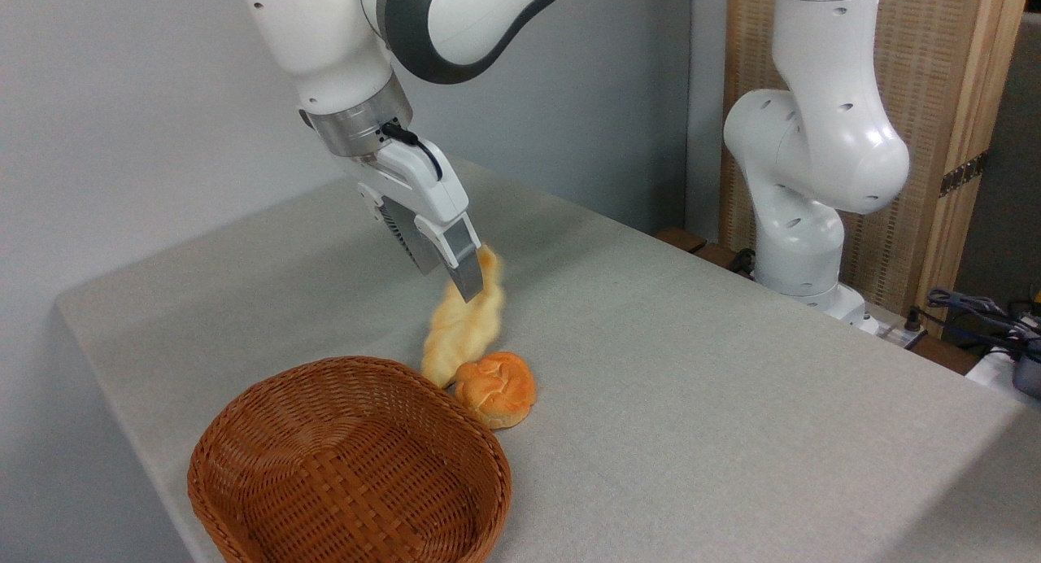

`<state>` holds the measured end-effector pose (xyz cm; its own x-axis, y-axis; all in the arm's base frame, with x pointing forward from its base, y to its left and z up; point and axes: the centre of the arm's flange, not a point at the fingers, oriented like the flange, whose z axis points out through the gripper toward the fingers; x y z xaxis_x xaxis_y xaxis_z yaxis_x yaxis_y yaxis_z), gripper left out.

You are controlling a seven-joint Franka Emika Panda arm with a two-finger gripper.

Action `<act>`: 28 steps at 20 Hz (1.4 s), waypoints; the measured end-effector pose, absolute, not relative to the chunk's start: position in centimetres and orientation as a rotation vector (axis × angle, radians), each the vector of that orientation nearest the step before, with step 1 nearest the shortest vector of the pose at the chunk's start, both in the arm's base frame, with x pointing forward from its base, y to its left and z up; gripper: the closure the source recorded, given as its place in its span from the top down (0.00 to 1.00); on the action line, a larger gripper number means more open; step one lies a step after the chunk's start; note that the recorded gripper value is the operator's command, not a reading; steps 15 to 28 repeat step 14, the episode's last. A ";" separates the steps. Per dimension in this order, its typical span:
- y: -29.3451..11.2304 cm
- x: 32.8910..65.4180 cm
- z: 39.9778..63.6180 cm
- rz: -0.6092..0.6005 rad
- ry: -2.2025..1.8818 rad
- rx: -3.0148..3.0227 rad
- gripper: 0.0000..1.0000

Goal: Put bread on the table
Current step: 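Move the loaf beside the round bun and lower it onto the table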

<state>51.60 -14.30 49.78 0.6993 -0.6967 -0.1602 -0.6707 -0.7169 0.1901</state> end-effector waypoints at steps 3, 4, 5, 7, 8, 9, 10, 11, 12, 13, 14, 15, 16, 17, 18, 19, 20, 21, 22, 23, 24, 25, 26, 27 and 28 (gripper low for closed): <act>-14.3 51.7 49.9 -0.326 -1.126 2.789 1.00; -14.3 51.9 50.1 -0.305 -1.125 2.794 1.00; -14.3 52.2 50.5 -0.263 -1.125 2.802 1.00; -14.2 53.1 51.6 -0.146 -1.124 2.825 1.00; -14.0 53.6 52.6 -0.086 -1.129 2.843 1.00; -13.7 54.1 53.8 -0.032 -1.134 2.864 1.00; -13.3 54.5 55.0 0.014 -1.135 2.881 1.00; -12.8 54.9 56.2 0.056 -1.130 2.895 1.00; -12.3 55.2 57.1 0.085 -1.118 2.905 1.00; -11.5 55.5 57.6 0.101 -1.099 2.915 1.00; -10.8 55.7 57.7 0.106 -1.082 2.922 1.00; -10.8 55.7 57.7 0.106 -1.082 2.922 1.00; -10.8 55.7 57.7 0.106 -1.082 2.922 1.00; -10.8 55.7 57.7 0.106 -1.082 2.922 1.00; -10.8 55.7 57.7 0.106 -1.082 2.922 1.00; -10.8 55.7 57.7 0.106 -1.082 2.922 1.00; -10.8 55.7 57.7 0.106 -1.082 2.922 1.00; -10.8 55.7 57.7 0.106 -1.082 2.922 1.00; -10.8 55.7 57.7 0.106 -1.082 2.922 1.00; -10.8 55.7 57.7 0.106 -1.082 2.922 1.00; -10.8 55.7 57.7 0.106 -1.082 2.922 1.00; -10.8 55.7 57.7 0.106 -1.082 2.922 1.00; -10.8 55.7 57.7 0.106 -1.082 2.922 1.00; -10.8 55.7 57.7 0.106 -1.082 2.922 1.00; -10.8 55.7 57.7 0.106 -1.082 2.922 1.00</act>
